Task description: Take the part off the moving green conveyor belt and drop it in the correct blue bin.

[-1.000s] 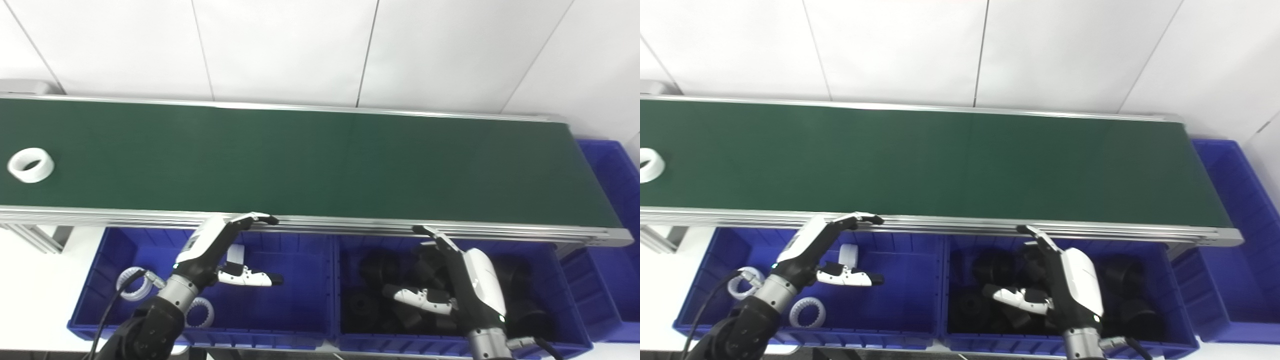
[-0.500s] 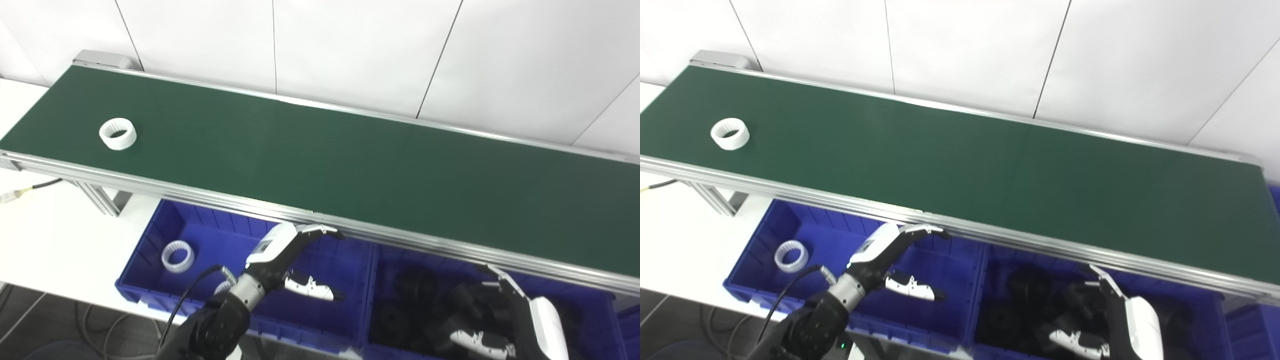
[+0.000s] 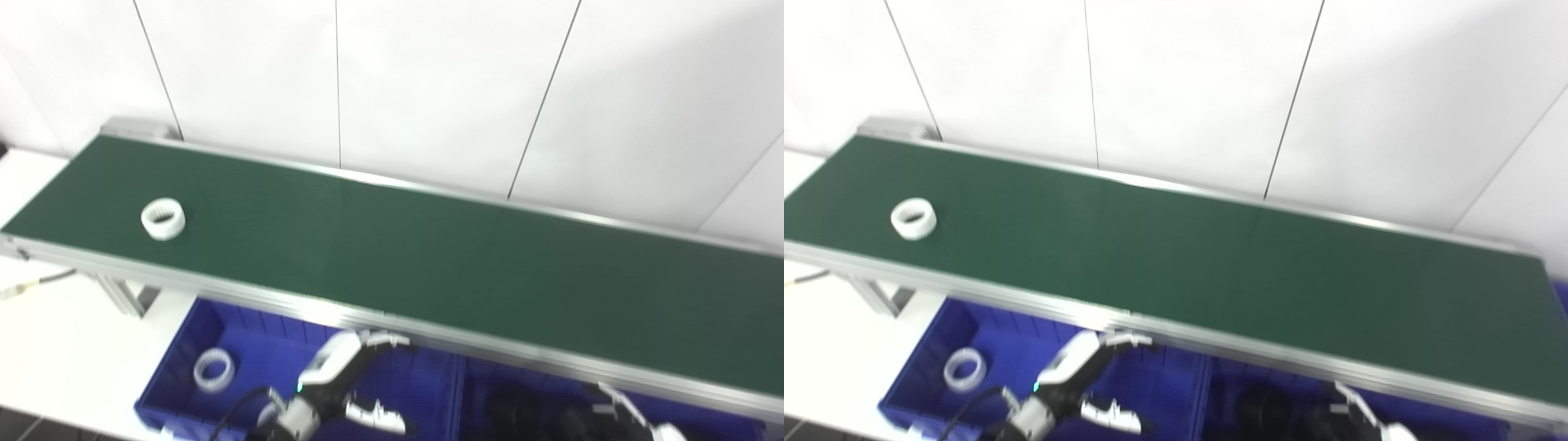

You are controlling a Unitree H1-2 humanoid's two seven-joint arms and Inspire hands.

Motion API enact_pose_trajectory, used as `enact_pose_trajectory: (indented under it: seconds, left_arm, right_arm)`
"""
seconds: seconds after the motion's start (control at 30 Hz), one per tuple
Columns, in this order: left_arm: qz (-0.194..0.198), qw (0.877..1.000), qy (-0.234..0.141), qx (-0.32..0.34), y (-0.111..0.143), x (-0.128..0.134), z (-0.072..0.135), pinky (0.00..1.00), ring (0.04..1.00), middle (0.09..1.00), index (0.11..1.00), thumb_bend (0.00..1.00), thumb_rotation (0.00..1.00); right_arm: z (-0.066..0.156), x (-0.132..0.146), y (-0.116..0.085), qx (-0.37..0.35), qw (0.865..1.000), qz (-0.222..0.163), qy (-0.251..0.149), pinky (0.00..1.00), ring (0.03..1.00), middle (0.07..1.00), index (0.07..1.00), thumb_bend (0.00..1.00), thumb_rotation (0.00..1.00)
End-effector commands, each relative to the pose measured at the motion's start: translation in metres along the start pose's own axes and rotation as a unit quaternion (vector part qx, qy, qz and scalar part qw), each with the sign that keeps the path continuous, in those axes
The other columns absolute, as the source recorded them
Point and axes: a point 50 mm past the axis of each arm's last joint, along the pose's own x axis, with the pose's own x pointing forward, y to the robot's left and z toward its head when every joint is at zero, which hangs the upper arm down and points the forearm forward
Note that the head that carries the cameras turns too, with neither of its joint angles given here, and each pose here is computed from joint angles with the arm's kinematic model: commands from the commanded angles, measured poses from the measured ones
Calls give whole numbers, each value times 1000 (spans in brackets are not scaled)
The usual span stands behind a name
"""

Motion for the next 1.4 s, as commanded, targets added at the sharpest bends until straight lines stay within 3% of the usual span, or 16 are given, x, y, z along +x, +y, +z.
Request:
enact_pose_trajectory:
  seconds: [0.0,0.33,0.53,0.63,0.73,0.87,1.17,1.37]
  left_arm:
    - [19,999,-30,13,7,6,5,917,874,824,768,846,419]
    - [17,999,-29,11,4,5,4,930,878,826,771,852,406]
    - [15,999,-31,15,3,6,6,938,884,833,786,856,449]
    - [21,999,-30,2,3,5,8,893,876,840,798,861,476]
    - [46,998,-42,-23,5,4,14,715,792,822,796,872,497]
    - [85,992,-69,-56,15,5,28,667,764,803,789,860,450]
    - [148,975,-135,-93,48,11,55,730,785,799,792,848,423]
    - [168,974,-142,-61,69,19,61,744,793,805,801,836,456]
  right_arm:
    - [4,0,-2,3,1000,-10,-8,616,641,643,800,774,106]
    - [0,0,0,6,1000,-13,-9,597,641,641,798,778,103]
    - [-1,1,-1,7,1000,-13,-9,579,628,637,794,784,107]
    - [-2,1,-2,6,1000,-11,-7,579,634,639,794,786,105]
    - [-3,1,-2,6,1000,-11,-9,583,633,637,791,790,114]
    - [-4,2,-3,6,1000,-12,-9,579,627,635,790,790,106]
    - [-5,8,0,7,1000,-13,-10,586,631,638,790,786,105]
    - [-6,12,2,2,1000,-11,-7,571,630,640,791,789,107]
